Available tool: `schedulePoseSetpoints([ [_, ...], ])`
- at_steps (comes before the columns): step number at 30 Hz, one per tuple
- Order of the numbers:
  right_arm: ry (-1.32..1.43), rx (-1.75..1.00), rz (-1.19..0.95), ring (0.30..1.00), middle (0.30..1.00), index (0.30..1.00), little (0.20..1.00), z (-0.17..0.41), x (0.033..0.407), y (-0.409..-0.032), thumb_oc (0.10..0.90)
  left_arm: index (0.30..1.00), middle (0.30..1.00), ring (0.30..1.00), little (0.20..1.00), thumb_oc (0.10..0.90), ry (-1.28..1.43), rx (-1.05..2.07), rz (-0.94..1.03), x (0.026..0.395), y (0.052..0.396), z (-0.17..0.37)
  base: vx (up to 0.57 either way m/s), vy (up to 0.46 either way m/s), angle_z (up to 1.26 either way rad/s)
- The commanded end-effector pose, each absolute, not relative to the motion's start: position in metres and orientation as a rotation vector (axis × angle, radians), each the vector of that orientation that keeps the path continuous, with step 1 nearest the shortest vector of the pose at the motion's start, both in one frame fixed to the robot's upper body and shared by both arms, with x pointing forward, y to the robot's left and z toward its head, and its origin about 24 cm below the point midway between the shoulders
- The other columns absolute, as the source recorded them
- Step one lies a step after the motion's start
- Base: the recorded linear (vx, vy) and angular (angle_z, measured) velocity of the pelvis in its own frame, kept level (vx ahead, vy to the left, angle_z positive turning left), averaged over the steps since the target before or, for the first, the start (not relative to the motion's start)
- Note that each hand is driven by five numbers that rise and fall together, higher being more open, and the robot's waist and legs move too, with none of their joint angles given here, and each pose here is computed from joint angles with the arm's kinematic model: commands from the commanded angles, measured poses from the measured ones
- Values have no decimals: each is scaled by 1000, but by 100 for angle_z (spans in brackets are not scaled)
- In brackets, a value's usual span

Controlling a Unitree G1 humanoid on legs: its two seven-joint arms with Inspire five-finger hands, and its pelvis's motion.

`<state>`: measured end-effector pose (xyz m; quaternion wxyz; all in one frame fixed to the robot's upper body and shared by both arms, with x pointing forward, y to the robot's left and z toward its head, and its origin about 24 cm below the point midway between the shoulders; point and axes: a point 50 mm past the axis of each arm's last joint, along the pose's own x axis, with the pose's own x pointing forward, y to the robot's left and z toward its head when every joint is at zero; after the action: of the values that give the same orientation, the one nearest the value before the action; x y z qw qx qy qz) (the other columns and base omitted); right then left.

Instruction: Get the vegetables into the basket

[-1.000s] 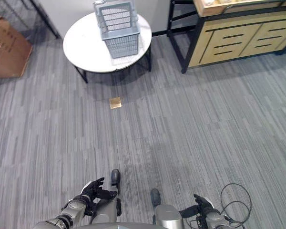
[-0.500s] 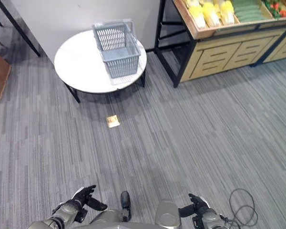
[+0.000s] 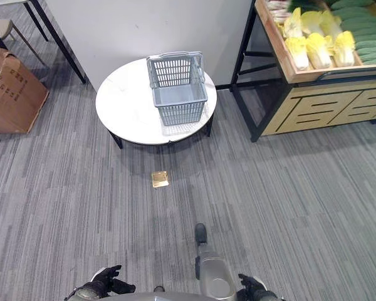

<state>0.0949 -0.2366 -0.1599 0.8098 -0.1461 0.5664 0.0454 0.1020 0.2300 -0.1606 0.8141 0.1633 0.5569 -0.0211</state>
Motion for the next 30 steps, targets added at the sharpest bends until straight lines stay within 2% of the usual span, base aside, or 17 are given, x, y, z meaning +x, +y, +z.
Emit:
schedulePoseSetpoints([
  [1,1157,-378,59,1000,1000,1000,1000,-149,107,-263,900,1000,1000,1000,1000,900,1130,376,-55,118,231,-156,227,-213,42],
  [14,1170,-412,-42,1000,1000,1000,1000,-140,102,-291,900,1000,1000,1000,1000,900,1053,363,-70,135,215,-153,157,-103,11],
  [19,1158,-424,-57,1000,1000,1000,1000,-140,104,-291,900,1000,1000,1000,1000,900,1038,386,-75,137,218,-151,383,153,-19],
  [24,1214,-415,-26,1000,1000,1000,1000,-147,88,-284,900,1000,1000,1000,1000,900,1081,409,-96,126,221,-155,316,268,-77],
  [30,1201,-410,47,1000,1000,1000,1000,-151,97,-266,900,1000,1000,1000,1000,900,1069,431,-85,131,231,-151,186,271,-34],
])
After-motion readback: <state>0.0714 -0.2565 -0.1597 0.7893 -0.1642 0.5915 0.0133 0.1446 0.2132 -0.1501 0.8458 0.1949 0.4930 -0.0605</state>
